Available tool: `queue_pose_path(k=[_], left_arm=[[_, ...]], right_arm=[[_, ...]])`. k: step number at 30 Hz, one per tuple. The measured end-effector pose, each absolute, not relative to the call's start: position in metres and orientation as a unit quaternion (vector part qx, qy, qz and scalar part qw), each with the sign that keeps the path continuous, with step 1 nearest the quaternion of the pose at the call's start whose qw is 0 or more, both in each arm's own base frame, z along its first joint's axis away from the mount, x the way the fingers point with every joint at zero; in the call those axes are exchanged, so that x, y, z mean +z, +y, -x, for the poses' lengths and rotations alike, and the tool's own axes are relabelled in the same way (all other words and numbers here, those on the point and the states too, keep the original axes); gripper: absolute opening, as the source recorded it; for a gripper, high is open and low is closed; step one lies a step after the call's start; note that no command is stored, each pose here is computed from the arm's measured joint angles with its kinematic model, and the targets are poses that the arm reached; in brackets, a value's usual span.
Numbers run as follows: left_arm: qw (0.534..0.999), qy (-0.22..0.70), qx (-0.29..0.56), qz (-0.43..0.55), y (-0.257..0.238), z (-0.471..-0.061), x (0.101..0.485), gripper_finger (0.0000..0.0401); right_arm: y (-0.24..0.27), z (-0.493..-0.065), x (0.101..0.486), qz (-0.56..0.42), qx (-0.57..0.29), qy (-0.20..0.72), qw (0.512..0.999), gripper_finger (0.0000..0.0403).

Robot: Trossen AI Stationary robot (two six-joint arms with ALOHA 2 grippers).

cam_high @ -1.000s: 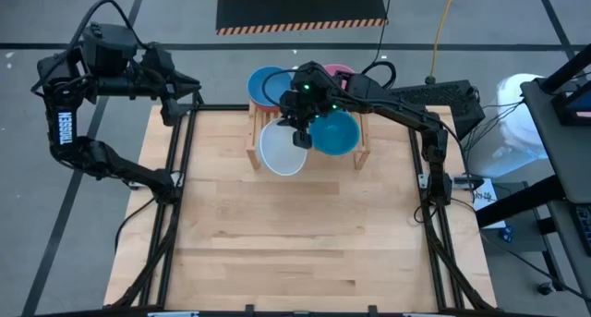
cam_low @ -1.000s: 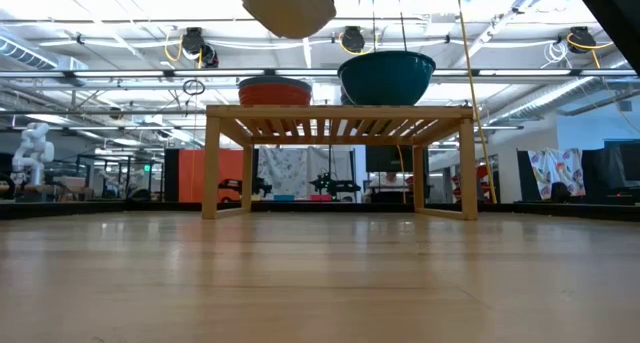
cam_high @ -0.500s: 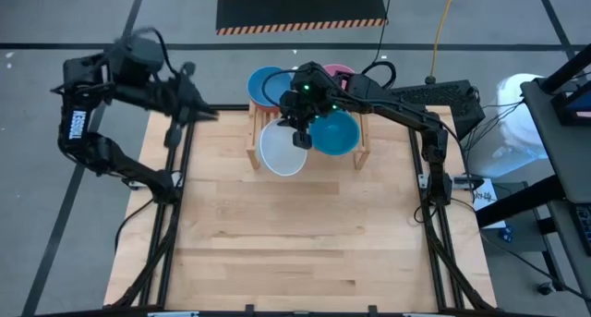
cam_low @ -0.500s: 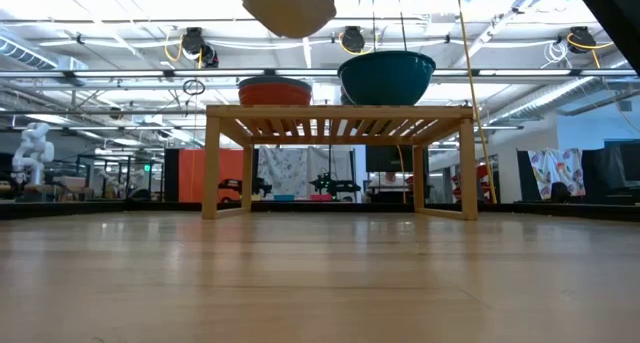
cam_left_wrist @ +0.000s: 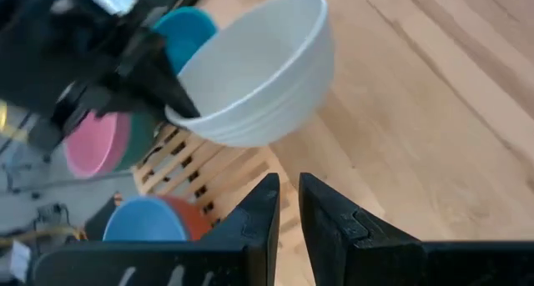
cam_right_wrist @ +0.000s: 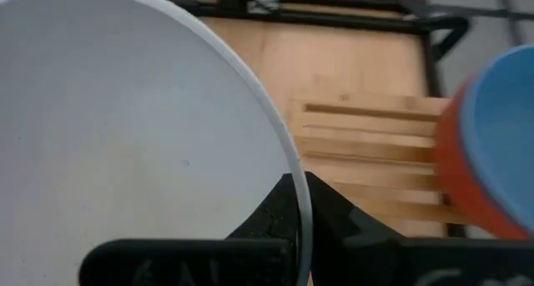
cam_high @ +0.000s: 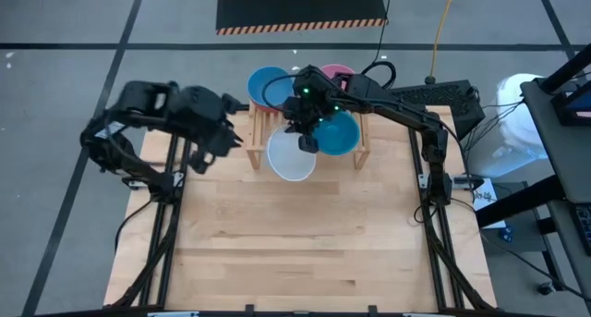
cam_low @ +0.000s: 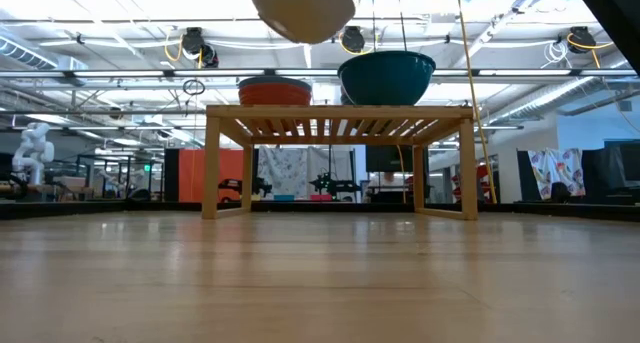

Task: Place and stack bowls onto a shelf
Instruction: Put the white bowl on the shelf

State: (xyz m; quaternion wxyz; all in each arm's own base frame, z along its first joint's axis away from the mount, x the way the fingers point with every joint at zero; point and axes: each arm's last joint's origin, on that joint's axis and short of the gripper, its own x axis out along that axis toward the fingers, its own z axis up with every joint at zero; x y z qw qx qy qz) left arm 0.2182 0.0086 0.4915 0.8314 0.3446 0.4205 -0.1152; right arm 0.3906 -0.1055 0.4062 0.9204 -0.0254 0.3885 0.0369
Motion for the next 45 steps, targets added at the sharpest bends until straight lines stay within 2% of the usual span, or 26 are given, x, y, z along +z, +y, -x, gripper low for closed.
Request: queue_pose_path(k=[10, 15, 21, 25, 33, 40, 45], left_arm=[[0.785, 0.451, -0.182, -0.385, -0.008, -0.263, 0.465, 0.0056], [0.771, 0.445, -0.206, -0.406, -0.017, -0.275, 0.459, 0.0056], [0.783, 0.414, -0.204, -0.417, -0.025, -0.287, 0.459, 0.0056], [0.792, 0.400, -0.248, -0.388, -0.030, -0.296, 0.453, 0.0056], [0.770, 0.410, -0.284, -0.397, -0.039, -0.317, 0.435, 0.0056], [0.775, 0.374, -0.291, -0.418, -0.049, -0.321, 0.438, 0.0056], [0.785, 0.405, -0.278, -0.378, -0.051, -0.325, 0.431, 0.0056]], right_arm=[[-0.096, -0.385, 0.402, 0.015, 0.117, 0.409, 0.905, 0.0000], [-0.092, -0.380, 0.392, 0.018, 0.109, 0.460, 0.881, 0.0000], [-0.088, -0.375, 0.372, -0.012, 0.133, 0.516, 0.846, 0.0000], [-0.083, -0.377, 0.361, -0.002, 0.153, 0.531, 0.833, 0.0000], [-0.069, -0.379, 0.361, 0.015, 0.200, 0.522, 0.829, 0.0000], [-0.055, -0.376, 0.360, 0.050, 0.242, 0.532, 0.810, 0.0000], [-0.052, -0.376, 0.359, 0.059, 0.250, 0.533, 0.806, 0.0000]])
